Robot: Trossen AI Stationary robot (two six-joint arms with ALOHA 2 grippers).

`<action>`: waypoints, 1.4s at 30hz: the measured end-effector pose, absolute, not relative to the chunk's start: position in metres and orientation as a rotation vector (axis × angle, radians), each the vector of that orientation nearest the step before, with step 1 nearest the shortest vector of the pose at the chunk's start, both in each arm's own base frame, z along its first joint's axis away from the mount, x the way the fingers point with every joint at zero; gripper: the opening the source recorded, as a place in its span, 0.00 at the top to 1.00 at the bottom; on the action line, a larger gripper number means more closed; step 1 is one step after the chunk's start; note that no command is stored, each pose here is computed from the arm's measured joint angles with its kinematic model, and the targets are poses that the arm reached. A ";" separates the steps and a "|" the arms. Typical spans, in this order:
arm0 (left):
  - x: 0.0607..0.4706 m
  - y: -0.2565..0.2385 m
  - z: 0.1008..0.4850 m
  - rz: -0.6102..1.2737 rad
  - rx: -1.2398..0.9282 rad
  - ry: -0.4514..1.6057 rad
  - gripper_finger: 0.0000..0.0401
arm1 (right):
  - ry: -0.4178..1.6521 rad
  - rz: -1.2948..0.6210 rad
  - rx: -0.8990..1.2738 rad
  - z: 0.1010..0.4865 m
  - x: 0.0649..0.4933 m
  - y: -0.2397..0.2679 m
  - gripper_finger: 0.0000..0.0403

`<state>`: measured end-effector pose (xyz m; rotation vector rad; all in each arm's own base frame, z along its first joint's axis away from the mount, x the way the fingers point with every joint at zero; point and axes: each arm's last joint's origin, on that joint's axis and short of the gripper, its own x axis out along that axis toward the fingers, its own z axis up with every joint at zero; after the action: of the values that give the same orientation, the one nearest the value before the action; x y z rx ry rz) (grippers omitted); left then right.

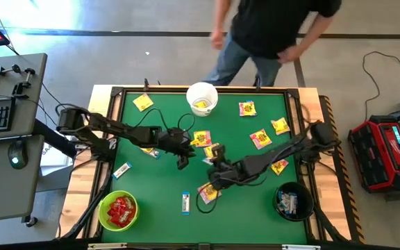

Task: Sort candy by brand, put in halloween buckets
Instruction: Put the white candy into the black bucket

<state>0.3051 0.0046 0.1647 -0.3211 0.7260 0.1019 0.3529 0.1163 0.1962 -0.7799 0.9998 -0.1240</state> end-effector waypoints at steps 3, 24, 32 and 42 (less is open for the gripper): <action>0.305 0.004 0.167 0.096 -0.307 0.715 0.73 | 1.005 -0.148 -0.710 0.216 0.335 0.120 0.95; 0.306 -0.007 0.168 0.032 -0.216 0.713 0.73 | 1.038 -0.193 -0.108 0.314 0.182 0.146 0.95; 0.305 -0.014 0.168 0.001 -0.184 0.714 0.73 | 1.151 -0.177 0.102 0.320 0.143 0.157 0.95; 0.305 -0.015 0.168 -0.003 -0.182 0.714 0.73 | 1.279 -0.228 0.233 0.318 0.116 0.169 0.95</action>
<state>0.3054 -0.0155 0.1681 -0.1818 0.7143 -0.0033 0.1165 0.1687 0.3177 0.2331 1.2793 -0.2283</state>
